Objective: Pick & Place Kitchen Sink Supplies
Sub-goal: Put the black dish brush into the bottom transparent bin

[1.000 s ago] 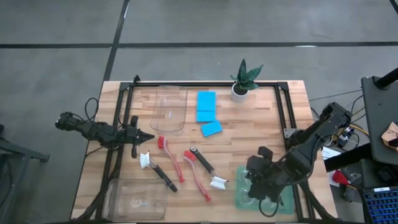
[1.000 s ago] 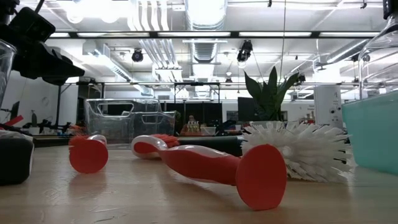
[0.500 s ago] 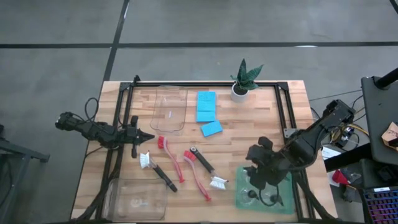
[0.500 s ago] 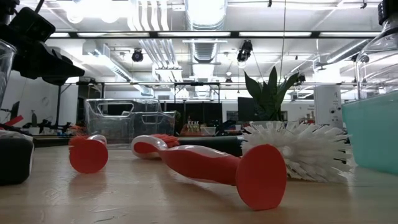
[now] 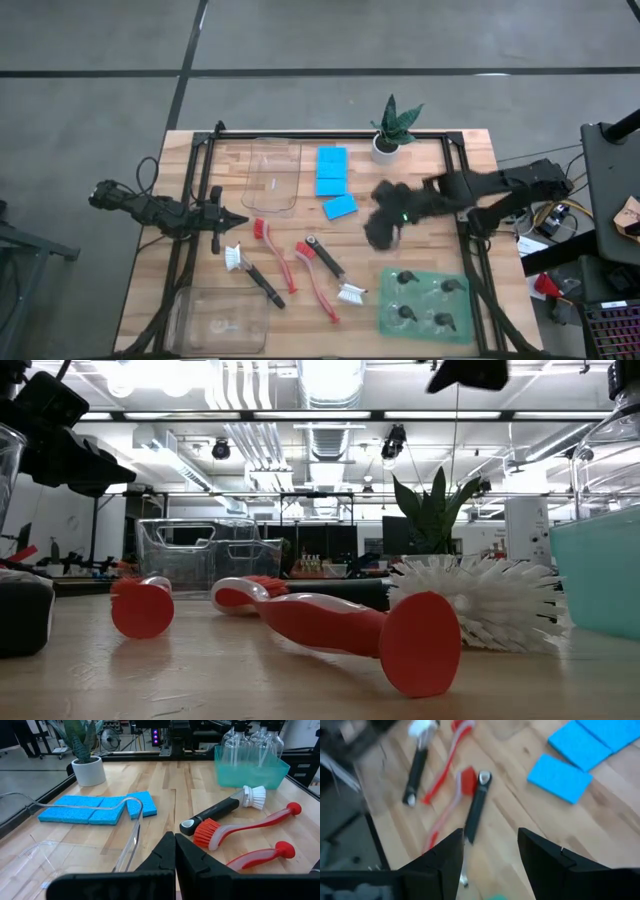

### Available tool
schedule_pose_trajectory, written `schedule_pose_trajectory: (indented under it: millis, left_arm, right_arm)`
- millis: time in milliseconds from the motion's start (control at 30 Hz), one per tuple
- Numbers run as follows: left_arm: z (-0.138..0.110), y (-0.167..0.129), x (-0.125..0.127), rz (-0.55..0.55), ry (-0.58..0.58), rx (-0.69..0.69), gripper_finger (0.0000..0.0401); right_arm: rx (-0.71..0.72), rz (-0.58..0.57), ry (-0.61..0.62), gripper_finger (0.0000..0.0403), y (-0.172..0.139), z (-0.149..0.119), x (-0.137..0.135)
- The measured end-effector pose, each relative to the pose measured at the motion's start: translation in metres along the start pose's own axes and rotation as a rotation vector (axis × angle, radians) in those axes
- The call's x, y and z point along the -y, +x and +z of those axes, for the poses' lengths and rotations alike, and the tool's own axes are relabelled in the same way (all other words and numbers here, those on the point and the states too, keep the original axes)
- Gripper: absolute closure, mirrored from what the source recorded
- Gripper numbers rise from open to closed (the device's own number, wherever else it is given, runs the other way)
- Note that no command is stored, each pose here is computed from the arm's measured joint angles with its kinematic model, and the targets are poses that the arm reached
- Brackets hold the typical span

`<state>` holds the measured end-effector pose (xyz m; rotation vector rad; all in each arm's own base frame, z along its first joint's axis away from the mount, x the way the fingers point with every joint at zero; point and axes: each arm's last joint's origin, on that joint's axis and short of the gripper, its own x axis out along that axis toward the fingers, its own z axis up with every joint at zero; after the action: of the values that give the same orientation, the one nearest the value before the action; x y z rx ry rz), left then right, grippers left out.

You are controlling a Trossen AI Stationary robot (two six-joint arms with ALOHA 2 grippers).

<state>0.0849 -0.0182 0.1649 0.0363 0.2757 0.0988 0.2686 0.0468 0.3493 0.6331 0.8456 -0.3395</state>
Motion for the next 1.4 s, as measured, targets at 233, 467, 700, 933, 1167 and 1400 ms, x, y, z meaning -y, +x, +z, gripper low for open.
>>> schedule_pose_trajectory:
  millis: [233, 467, 700, 933, 1167, 1400]
  left_arm:
    - [0.0, 0.0, 0.0, 0.0, 0.0, 0.0, 0.0401]
    - [0.0, 0.0, 0.0, 0.0, 0.0, 0.0, 0.0401]
    - [0.0, 0.0, 0.0, 0.0, 0.0, 0.0, 0.0401]
    - [0.0, 0.0, 0.0, 0.0, 0.0, 0.0, 0.0401]
    - [0.0, 0.0, 0.0, -0.001, 0.0, 0.0, 0.0401]
    - [0.0, 0.0, 0.0, 0.0, 0.0, 0.0, 0.0401]
  right_arm:
    - [0.024, 0.063, 0.106, 0.0223, 0.021, 0.047, 0.032]
    - [-0.065, -0.016, 0.173, 0.0225, 0.069, 0.069, 0.062]
    - [-0.131, -0.027, 0.133, 0.0229, 0.086, 0.074, 0.076]
    - [-0.081, -0.002, 0.068, 0.0257, 0.066, 0.076, 0.076]
    - [-0.065, -0.002, 0.07, 0.0298, 0.044, 0.072, 0.076]
    - [-0.007, -0.089, 0.011, 0.0362, 0.011, 0.054, 0.074]
